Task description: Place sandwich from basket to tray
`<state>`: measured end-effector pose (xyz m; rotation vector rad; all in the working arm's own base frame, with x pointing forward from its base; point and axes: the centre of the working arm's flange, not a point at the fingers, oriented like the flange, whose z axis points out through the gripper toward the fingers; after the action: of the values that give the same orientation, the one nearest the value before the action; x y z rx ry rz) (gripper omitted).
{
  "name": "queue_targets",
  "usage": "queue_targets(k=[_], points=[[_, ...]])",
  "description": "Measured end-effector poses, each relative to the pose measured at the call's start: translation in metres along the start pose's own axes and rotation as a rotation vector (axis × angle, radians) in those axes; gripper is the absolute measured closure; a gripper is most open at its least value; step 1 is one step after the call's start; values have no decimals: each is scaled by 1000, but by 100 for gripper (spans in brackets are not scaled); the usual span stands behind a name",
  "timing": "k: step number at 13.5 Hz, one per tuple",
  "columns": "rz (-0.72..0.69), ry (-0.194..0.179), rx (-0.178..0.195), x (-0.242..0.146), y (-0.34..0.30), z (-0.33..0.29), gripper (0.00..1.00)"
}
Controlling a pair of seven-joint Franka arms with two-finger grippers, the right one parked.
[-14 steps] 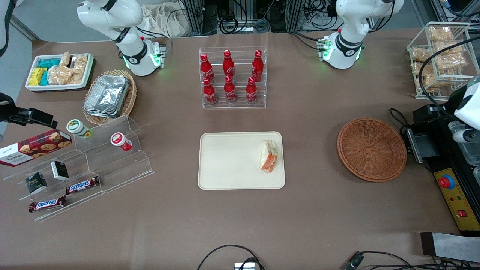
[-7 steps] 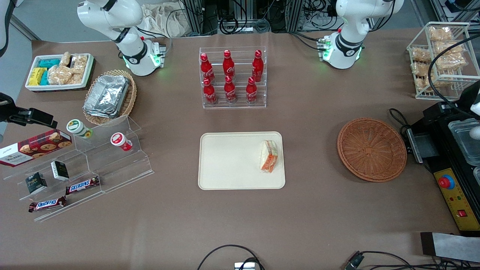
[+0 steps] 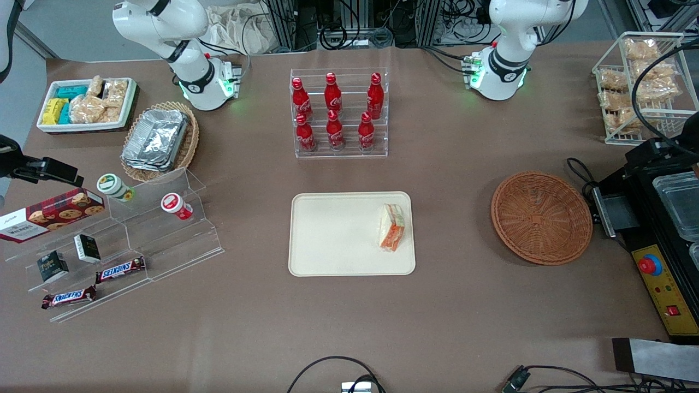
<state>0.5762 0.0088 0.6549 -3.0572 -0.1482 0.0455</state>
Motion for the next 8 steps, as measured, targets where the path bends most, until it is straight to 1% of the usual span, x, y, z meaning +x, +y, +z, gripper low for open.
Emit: queue_targets(k=[2,5,8], points=[[-12,14,0,-8,-7,-10,0],[-15,3,2,-21,-10,-9,0],[-13,-2,1,-26,-10,-8,0]])
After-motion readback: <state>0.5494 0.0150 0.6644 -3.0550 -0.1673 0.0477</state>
